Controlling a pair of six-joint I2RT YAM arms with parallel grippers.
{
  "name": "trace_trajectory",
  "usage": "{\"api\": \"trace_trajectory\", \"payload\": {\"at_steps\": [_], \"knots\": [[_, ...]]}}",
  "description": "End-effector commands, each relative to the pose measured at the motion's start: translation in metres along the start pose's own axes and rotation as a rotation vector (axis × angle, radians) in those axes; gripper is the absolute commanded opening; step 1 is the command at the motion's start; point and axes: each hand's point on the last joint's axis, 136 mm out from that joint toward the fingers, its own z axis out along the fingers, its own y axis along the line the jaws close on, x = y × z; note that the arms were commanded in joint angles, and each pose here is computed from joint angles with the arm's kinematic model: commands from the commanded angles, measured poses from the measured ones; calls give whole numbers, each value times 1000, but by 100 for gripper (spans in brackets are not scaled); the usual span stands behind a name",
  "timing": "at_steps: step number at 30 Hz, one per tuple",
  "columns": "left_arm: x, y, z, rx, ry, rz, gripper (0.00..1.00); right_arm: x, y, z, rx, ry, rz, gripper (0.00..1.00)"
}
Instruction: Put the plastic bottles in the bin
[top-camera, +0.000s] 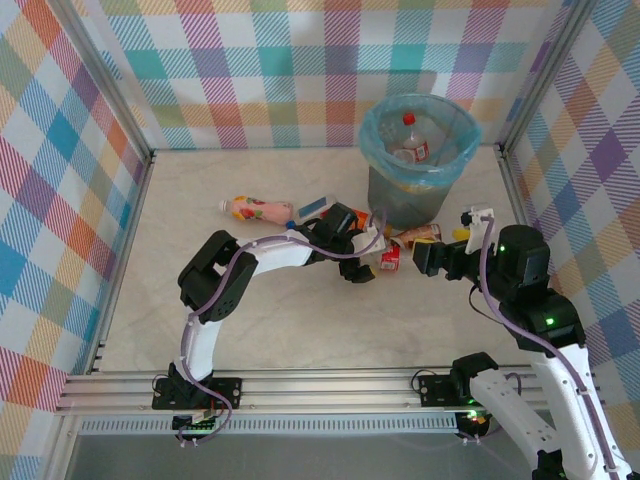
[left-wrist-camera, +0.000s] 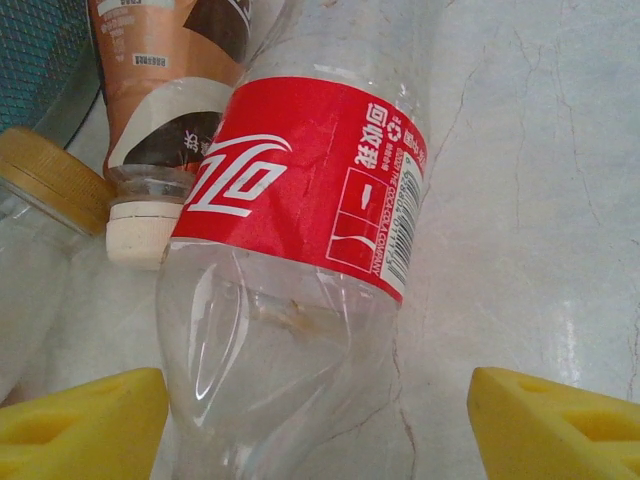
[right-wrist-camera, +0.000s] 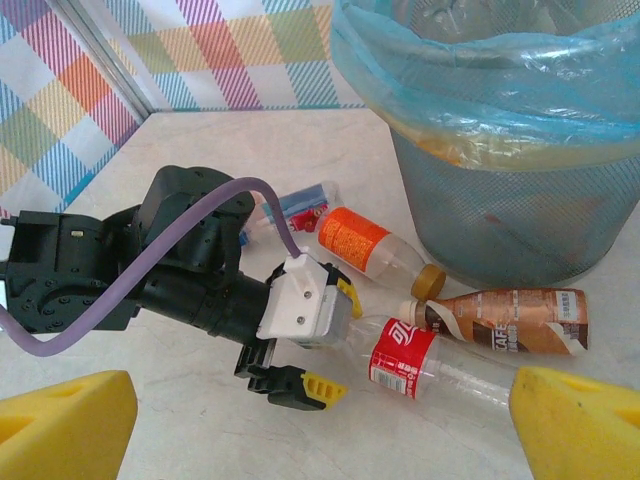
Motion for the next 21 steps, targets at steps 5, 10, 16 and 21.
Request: {"api": "trace_trajectory", "payload": {"at_steps": [5, 10, 16, 21], "knots": [[1, 0, 1, 30, 2, -13, 74, 0, 1, 1, -10, -11, 7, 95], [4, 0, 3, 30, 13, -19, 73, 2, 1, 0, -7, -10, 5, 96], [4, -1, 3, 31, -3, -50, 70, 4, 0, 3, -8, -7, 9, 96], [7, -2, 4, 30, 10, -59, 67, 4, 0, 4, -9, -7, 6, 95]]}}
